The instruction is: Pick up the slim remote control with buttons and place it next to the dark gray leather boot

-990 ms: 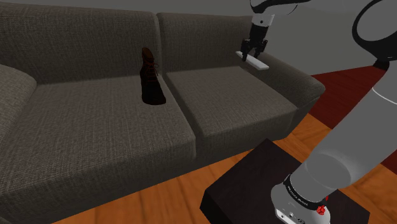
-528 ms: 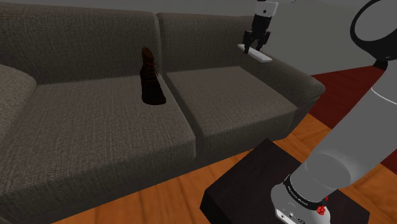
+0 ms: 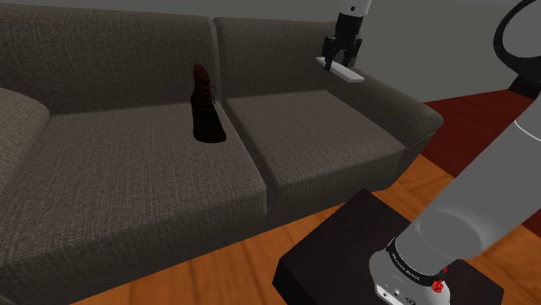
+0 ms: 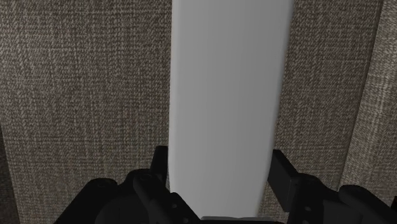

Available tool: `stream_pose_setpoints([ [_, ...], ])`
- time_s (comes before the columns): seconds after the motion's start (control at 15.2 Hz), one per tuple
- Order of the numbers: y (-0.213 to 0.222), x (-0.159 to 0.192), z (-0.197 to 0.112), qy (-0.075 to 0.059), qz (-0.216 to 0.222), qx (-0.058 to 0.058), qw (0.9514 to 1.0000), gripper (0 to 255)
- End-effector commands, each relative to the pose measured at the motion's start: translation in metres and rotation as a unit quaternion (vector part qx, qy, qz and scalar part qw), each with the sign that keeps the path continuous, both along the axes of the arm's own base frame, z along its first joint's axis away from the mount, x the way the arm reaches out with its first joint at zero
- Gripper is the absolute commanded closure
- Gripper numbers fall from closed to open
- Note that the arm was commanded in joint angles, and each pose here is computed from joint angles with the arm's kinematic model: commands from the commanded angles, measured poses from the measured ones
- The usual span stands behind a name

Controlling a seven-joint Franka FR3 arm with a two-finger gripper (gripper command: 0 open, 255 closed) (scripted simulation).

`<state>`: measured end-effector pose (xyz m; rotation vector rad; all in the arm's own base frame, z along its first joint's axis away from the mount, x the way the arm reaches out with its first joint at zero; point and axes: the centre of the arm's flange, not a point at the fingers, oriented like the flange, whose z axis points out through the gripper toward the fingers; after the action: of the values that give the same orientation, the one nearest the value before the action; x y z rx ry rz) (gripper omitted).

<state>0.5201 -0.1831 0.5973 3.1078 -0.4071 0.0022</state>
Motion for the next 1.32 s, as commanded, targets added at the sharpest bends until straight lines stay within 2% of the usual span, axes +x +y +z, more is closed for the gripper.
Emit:
stream_pose_setpoints([
  [0.0, 0.027, 0.005, 0.003, 0.000, -0.001, 0.000, 1.0000, 255],
  [1.25, 0.279, 0.030, 0.004, 0.000, -0.001, 0.000, 1.0000, 255],
])
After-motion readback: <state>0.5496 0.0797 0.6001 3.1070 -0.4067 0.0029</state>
